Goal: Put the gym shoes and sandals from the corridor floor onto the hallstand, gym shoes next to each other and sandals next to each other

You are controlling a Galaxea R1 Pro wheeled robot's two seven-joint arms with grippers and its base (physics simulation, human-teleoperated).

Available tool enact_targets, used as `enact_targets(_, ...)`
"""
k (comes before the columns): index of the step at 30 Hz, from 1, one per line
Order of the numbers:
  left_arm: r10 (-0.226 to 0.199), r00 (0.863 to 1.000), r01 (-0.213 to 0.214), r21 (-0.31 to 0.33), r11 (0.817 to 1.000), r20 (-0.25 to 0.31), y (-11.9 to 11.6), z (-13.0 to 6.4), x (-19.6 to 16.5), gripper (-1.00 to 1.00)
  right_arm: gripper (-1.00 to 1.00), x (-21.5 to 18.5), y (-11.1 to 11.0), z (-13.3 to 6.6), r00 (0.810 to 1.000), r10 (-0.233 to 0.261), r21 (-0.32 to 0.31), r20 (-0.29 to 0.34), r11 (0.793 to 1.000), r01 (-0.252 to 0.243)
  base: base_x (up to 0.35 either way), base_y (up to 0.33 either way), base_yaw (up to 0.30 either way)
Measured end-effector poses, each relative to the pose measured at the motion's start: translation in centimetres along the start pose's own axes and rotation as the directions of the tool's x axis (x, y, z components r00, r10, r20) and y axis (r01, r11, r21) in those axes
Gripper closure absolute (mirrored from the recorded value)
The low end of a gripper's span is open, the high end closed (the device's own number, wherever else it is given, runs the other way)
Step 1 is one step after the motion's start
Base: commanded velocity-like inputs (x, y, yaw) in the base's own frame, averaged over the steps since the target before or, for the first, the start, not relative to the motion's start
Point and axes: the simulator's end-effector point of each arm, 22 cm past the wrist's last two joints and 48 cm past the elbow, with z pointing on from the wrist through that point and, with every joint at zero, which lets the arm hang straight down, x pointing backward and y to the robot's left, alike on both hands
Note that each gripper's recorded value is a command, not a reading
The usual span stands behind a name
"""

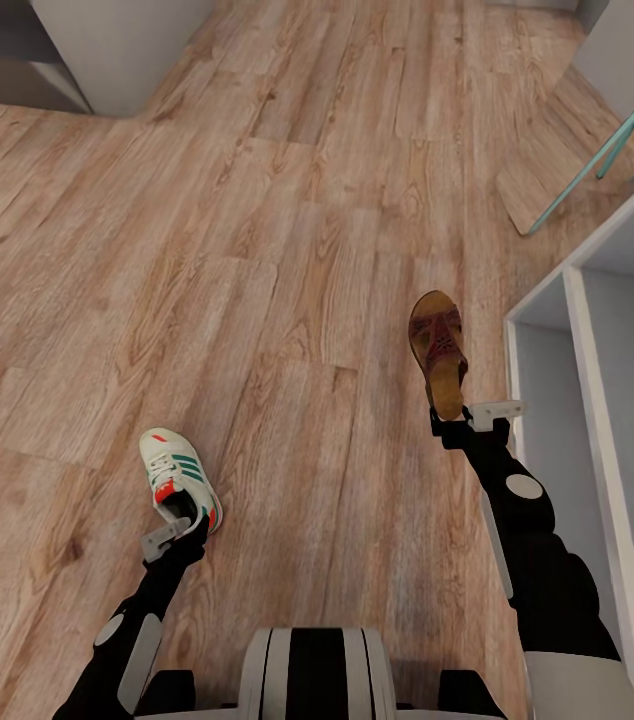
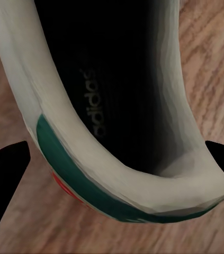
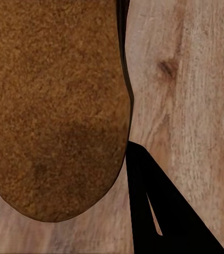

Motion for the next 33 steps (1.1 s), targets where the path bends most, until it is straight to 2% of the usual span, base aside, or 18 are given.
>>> enact_targets(8, 0.009, 0.999, -0.009, 0.012, 1.0, 0.036, -0.5, -0.4, -2.2, 1.0, 1.0, -2.1, -0.4, -0.8, 0.999, 0.002, 0.005, 0.033, 1.0, -0.002, 0.0, 0.0, 0.0)
enact_targets(12, 0.065, 0.997, -0.065, -0.001, 0.998, 0.051, 1.7, -0.5, -5.0, 1.0, 1.0, -3.1, -0.6, -1.2, 0.999, 0.003, 0.007, 0.048, 1.0, -0.004, 0.0, 0.0, 0.0)
enact_targets(13, 0.112, 0.993, -0.112, -0.009, 0.994, 0.033, 2.8, -0.5, -5.8, 1.0, 1.0, -3.4, -0.5, -1.3, 0.999, 0.003, 0.007, 0.053, 1.0, -0.003, 0.0, 0.0, 0.0)
enact_targets(15, 0.204, 0.979, -0.204, -0.003, 0.979, 0.024, 3.0, -0.6, -7.3, 1.0, 1.0, -3.9, -0.6, -1.6, 0.998, 0.003, 0.007, 0.061, 1.0, -0.003, 0.0, 0.0, 0.0)
enact_targets(16, 0.29, 0.957, -0.29, 0.006, 0.957, 0.028, 2.5, -0.6, -8.5, 1.0, 1.0, -4.2, -0.6, -1.7, 0.998, 0.003, 0.007, 0.065, 1.0, -0.003, 0.0, 0.0, 0.0)
enact_targets(20, 0.306, 0.952, -0.306, 0.036, 0.951, 0.01, 0.8, -0.6, -7.5, 1.0, 1.0, -3.8, 1.3, -1.5, 0.998, 0.023, -0.014, 0.059, 1.0, -0.023, 0.0, 0.0, 0.0)
enact_targets(22, 0.304, 0.952, -0.305, 0.022, 0.952, 0.038, 1.4, -0.8, -8.9, 1.0, 1.0, -3.4, 1.7, -1.4, 0.999, 0.02, -0.025, 0.048, 1.0, -0.019, 0.0, 0.0, 0.0)
enact_targets(26, 0.278, 0.959, -0.278, 0.0, 0.96, 0.053, 2.6, -0.9, -9.4, 1.0, 1.0, -2.9, 1.1, -1.3, 0.999, 0.032, -0.028, 0.035, 0.999, -0.031, 0.019, 0.0, 0.0)
enact_targets(33, 0.269, 0.96, -0.27, 0.004, 0.963, 0.084, 2.2, -0.9, -10.3, 1.0, 1.0, -2.7, 0.2, -1.4, 0.998, 0.052, -0.018, 0.032, 0.998, -0.052, 0.275, 0.0, 0.0)
